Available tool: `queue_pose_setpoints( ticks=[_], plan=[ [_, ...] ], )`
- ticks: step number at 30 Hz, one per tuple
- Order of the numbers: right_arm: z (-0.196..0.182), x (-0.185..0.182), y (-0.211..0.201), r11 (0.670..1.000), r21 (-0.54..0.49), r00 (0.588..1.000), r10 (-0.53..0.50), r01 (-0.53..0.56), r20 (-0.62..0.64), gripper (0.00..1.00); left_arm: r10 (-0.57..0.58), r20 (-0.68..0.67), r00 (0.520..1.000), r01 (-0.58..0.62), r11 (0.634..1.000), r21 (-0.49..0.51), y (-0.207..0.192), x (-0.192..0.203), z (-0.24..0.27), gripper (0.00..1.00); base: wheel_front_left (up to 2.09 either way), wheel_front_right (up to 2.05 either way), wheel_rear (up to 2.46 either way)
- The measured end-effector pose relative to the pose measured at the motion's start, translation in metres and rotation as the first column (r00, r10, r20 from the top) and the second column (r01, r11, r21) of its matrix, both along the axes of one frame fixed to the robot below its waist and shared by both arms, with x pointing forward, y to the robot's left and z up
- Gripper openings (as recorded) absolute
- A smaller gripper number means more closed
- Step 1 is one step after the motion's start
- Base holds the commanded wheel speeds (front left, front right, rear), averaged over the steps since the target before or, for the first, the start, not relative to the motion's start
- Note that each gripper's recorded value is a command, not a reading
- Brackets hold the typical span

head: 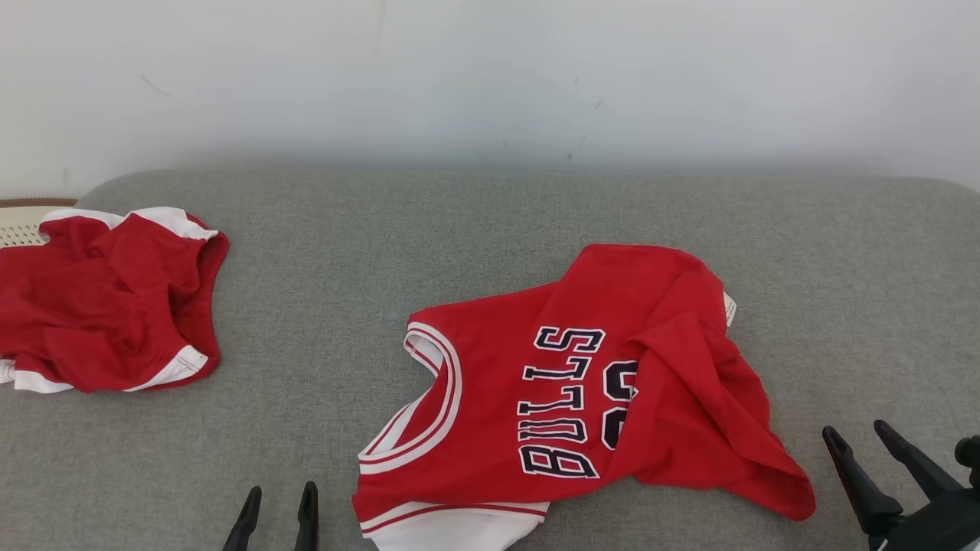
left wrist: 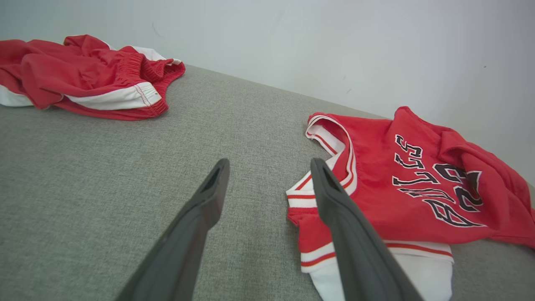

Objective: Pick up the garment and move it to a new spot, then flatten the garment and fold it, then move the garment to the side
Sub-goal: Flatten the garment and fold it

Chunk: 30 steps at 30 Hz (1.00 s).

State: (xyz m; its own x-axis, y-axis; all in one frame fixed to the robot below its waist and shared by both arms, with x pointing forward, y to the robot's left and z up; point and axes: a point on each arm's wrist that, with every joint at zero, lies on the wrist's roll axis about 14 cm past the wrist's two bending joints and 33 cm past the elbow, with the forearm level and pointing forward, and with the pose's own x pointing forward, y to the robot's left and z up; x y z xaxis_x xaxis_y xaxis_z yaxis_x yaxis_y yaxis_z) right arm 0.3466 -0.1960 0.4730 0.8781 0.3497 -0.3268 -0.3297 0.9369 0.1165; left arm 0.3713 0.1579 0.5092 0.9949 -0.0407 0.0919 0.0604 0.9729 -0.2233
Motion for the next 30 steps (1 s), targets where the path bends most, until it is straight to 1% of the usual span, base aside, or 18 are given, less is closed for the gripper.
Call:
queue_pose_setpoints(
  ticks=[2, 3, 8, 12, 15, 19, 25, 26, 27, 28, 29, 30],
  plan=[
    [0.008, 0.006, -0.003, 1.000, 0.002, 0.997, -0.032, 0.031, 0.071, 1.00, 0.001, 0.004, 1.000, -0.001, 1.000, 0.004, 0.001, -0.001, 0.001, 1.00, 0.00, 0.00, 0.00],
    [0.009, 0.007, -0.003, 0.999, 0.006, 0.995, -0.041, 0.041, 0.088, 1.00, 0.002, 0.004, 1.000, -0.002, 1.000, 0.006, 0.001, -0.001, 0.001, 1.00, 0.00, 0.00, 0.00],
    [0.005, 0.007, 0.005, 0.998, 0.022, 0.994, -0.052, 0.050, 0.101, 1.00, 0.012, 0.001, 1.000, -0.012, 1.000, 0.009, 0.003, -0.005, 0.000, 1.00, 0.00, 0.00, 0.00],
    [-0.003, 0.007, 0.022, 1.000, 0.013, 0.996, -0.008, 0.007, 0.086, 1.00, 0.016, 0.002, 1.000, -0.016, 1.000, 0.012, 0.005, -0.006, 0.001, 1.00, 0.00, 0.00, 0.00],
    [0.004, 0.018, 0.039, 0.999, 0.016, 0.994, 0.034, -0.036, 0.108, 1.00, 0.018, -0.001, 1.000, -0.018, 1.000, 0.016, 0.005, -0.006, -0.001, 1.00, 0.00, 0.00, 0.00],
    [0.002, 0.033, 0.057, 0.997, 0.005, 0.993, 0.076, -0.077, 0.091, 1.00, 0.025, -0.004, 1.000, -0.025, 1.000, 0.018, 0.008, -0.007, -0.001, 1.00, 0.00, 0.00, 0.00],
    [-0.018, 0.050, 0.069, 0.993, -0.034, 0.994, 0.110, -0.110, 0.017, 1.00, 0.050, -0.004, 0.999, -0.050, 0.999, 0.020, 0.016, -0.009, -0.001, 1.00, 0.00, 0.00, 0.00],
    [-0.020, 0.053, 0.071, 0.993, -0.034, 0.994, 0.113, -0.112, 0.011, 0.87, 0.055, -0.006, 0.998, -0.055, 0.998, 0.020, 0.018, -0.010, -0.002, 1.00, 0.00, 0.00, 0.00],
    [-0.022, 0.056, 0.073, 0.993, -0.029, 0.994, 0.112, -0.112, 0.001, 0.51, 0.062, -0.007, 0.998, -0.062, 0.998, 0.019, 0.021, -0.011, -0.002, 1.00, 0.00, 0.00, 0.00],
    [-0.025, 0.059, 0.072, 0.993, -0.038, 0.994, 0.110, -0.110, -0.007, 0.32, 0.069, -0.009, 0.998, -0.068, 0.997, 0.020, 0.023, -0.012, -0.003, 1.00, 0.00, 0.00, 0.00],
    [-0.028, 0.061, 0.072, 0.993, -0.046, 0.994, 0.108, -0.108, -0.012, 0.00, 0.075, -0.010, 0.997, -0.074, 0.997, 0.020, 0.025, -0.013, -0.003, 1.00, 0.00, 0.00, 0.00],
    [-0.030, 0.063, 0.070, 0.993, -0.058, 0.994, 0.106, -0.107, -0.014, 0.00, 0.078, -0.011, 0.997, -0.078, 0.997, 0.020, 0.026, -0.013, -0.003, 1.00, 0.00, 0.00, 0.00]
  ],
)
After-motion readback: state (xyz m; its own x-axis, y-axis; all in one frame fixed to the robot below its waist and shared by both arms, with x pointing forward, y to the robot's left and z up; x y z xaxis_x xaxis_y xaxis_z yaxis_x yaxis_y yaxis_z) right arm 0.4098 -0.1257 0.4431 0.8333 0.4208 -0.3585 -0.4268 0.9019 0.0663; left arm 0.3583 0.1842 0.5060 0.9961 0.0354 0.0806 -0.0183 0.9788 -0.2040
